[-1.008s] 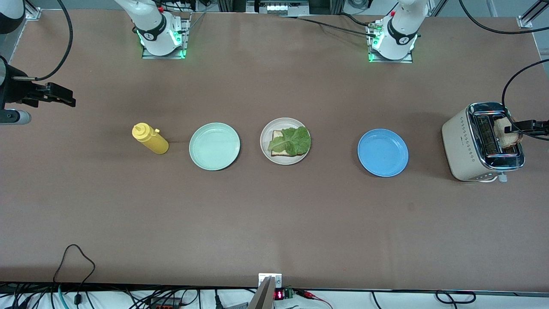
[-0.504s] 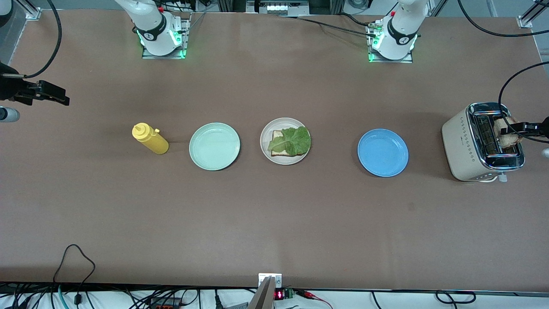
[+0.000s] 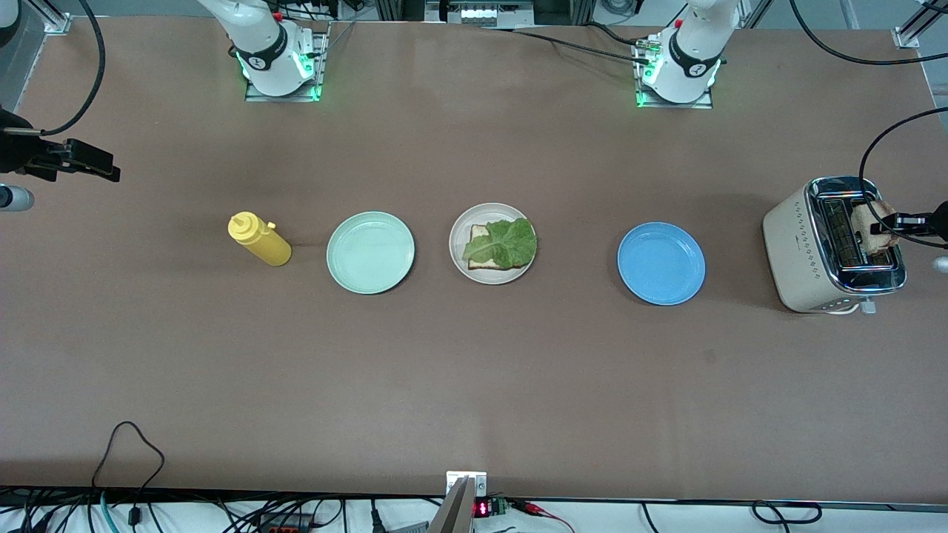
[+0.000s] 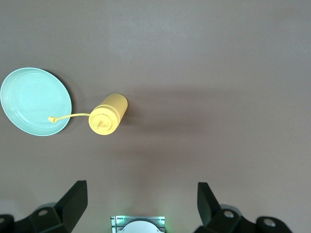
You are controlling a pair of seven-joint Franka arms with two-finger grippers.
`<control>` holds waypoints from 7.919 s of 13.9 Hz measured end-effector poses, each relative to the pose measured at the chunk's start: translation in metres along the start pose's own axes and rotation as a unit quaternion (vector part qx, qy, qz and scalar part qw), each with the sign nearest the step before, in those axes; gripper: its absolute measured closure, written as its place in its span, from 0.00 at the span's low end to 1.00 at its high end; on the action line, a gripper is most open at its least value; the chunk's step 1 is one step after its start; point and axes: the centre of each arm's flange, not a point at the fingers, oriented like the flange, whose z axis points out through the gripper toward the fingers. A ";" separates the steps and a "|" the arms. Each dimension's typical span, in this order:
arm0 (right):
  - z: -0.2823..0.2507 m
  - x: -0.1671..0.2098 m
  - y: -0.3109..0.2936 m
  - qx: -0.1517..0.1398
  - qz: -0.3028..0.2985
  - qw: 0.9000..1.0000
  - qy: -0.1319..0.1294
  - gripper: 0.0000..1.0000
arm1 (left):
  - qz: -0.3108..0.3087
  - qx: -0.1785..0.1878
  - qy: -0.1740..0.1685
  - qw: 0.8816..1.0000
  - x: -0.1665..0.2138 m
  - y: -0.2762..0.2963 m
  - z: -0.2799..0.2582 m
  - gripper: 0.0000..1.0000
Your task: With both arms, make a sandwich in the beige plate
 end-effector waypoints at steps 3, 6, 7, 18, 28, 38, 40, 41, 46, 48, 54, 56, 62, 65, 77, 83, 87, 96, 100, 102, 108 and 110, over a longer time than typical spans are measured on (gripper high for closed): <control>0.000 0.000 0.002 0.001 0.002 1.000 0.000 0.00 | 0.004 -0.002 -0.005 1.000 -0.001 0.007 -0.017 0.86; -0.001 -0.001 0.006 0.001 0.003 1.000 0.001 0.00 | 0.014 -0.005 -0.010 1.000 -0.005 0.022 -0.051 0.88; -0.002 -0.002 0.006 0.001 0.003 1.000 0.002 0.00 | 0.020 -0.006 -0.014 1.000 -0.006 0.030 -0.063 0.88; -0.002 -0.002 0.015 0.003 0.010 1.000 0.001 0.00 | 0.158 0.004 -0.021 0.987 0.007 0.203 -0.144 0.89; -0.005 0.009 0.009 -0.005 0.004 0.999 0.034 0.00 | 0.185 -0.009 -0.043 0.982 0.051 0.352 -0.092 0.89; 0.002 0.033 0.011 -0.010 0.004 0.997 0.077 0.00 | 0.103 -0.250 0.030 0.962 0.097 0.514 0.023 0.89; 0.008 0.038 0.011 -0.009 0.004 0.997 0.074 0.00 | 0.072 -0.299 0.025 0.951 0.107 0.524 0.052 0.89; 0.010 0.040 0.011 -0.009 0.004 0.997 0.074 0.00 | 0.056 -0.325 0.017 0.944 0.110 0.528 0.061 0.89; 0.010 0.043 0.011 -0.009 0.004 0.997 0.082 0.00 | 0.016 -0.425 -0.015 0.905 0.107 0.535 0.089 0.89; 0.010 0.043 0.011 -0.009 0.004 0.997 0.082 0.00 | 0.030 -0.463 -0.010 0.886 0.102 0.526 0.118 0.89; 0.009 0.044 0.011 -0.008 0.025 0.996 0.087 0.00 | 0.089 -0.525 0.048 0.845 0.092 0.509 0.164 0.89; 0.009 0.044 0.011 -0.008 0.027 0.996 0.087 0.00 | 0.109 -0.535 0.069 0.835 0.092 0.505 0.182 0.89; 0.009 0.044 0.011 -0.008 0.028 0.996 0.088 0.00 | 0.112 -0.535 0.066 0.835 0.096 0.495 0.230 0.89; 0.008 0.044 0.011 -0.008 0.029 0.996 0.088 0.00 | 0.120 -0.533 0.063 0.835 0.095 0.497 0.252 0.89; 0.009 0.045 0.012 -0.007 0.031 0.996 0.088 0.00 | 0.140 -0.534 0.065 0.831 0.096 0.489 0.303 0.89; 0.010 0.045 0.012 -0.007 0.031 0.996 0.087 0.00 | 0.133 -0.520 0.067 0.841 0.098 0.481 0.314 0.89; 0.010 0.045 0.012 -0.007 0.031 0.996 0.087 0.00 | 0.133 -0.517 0.059 0.843 0.096 0.486 0.324 0.71; 0.010 0.045 0.012 -0.007 0.031 0.996 0.087 0.00 | 0.156 -0.506 0.088 0.844 0.103 0.489 0.280 0.00; 0.014 0.047 0.013 -0.007 0.032 0.996 0.084 0.00 | 0.150 -0.514 0.078 0.841 0.097 0.457 0.272 0.00; 0.017 0.049 0.013 -0.007 0.032 0.996 0.082 0.00 | 0.151 -0.520 0.070 0.838 0.095 0.430 0.264 0.00; 0.017 0.049 0.014 -0.007 0.033 0.996 0.082 0.00 | 0.173 -0.472 0.039 0.864 0.084 0.363 0.189 0.00; 0.017 0.049 0.014 -0.007 0.033 0.996 0.082 0.00 | 0.172 -0.434 0.029 0.884 0.076 0.352 0.152 0.00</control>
